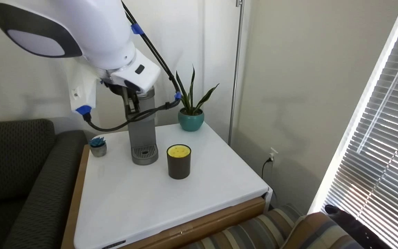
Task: Lift up the top compartment of the coffee machine.
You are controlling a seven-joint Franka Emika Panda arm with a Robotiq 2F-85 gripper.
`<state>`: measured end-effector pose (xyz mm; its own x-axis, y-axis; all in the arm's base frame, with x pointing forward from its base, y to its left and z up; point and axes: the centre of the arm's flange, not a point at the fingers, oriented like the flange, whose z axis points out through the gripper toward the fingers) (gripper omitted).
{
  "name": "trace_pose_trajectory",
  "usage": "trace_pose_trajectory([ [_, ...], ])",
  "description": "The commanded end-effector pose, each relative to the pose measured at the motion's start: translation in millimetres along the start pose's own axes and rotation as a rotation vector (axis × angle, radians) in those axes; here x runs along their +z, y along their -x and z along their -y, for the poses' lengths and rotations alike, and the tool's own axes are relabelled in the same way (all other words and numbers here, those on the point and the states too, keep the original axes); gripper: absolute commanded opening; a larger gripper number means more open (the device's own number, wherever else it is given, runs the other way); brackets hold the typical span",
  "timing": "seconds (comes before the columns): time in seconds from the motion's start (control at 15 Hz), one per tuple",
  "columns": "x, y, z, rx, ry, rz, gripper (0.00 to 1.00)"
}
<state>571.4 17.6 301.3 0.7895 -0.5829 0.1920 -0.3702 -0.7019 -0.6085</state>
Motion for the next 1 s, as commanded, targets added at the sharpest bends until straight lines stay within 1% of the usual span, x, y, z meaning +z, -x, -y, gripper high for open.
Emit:
trace_pose_trajectory([
  [0.0, 24, -9, 4, 0.005, -0.073, -0.025, 0.12],
  [0.07, 29, -8, 6, 0.010, -0.087, -0.027, 0.04],
  [0.13, 33, -8, 8, 0.011, -0.097, -0.031, 0.00],
  [0.6, 55, -6, 10, 0.009, -0.131, -0.037, 0.00],
  [0.73, 55, -8, 10, 0.013, -0.145, -0.053, 0.00],
  [0.93, 45, -8, 17, 0.002, -0.176, -0.103, 0.00],
])
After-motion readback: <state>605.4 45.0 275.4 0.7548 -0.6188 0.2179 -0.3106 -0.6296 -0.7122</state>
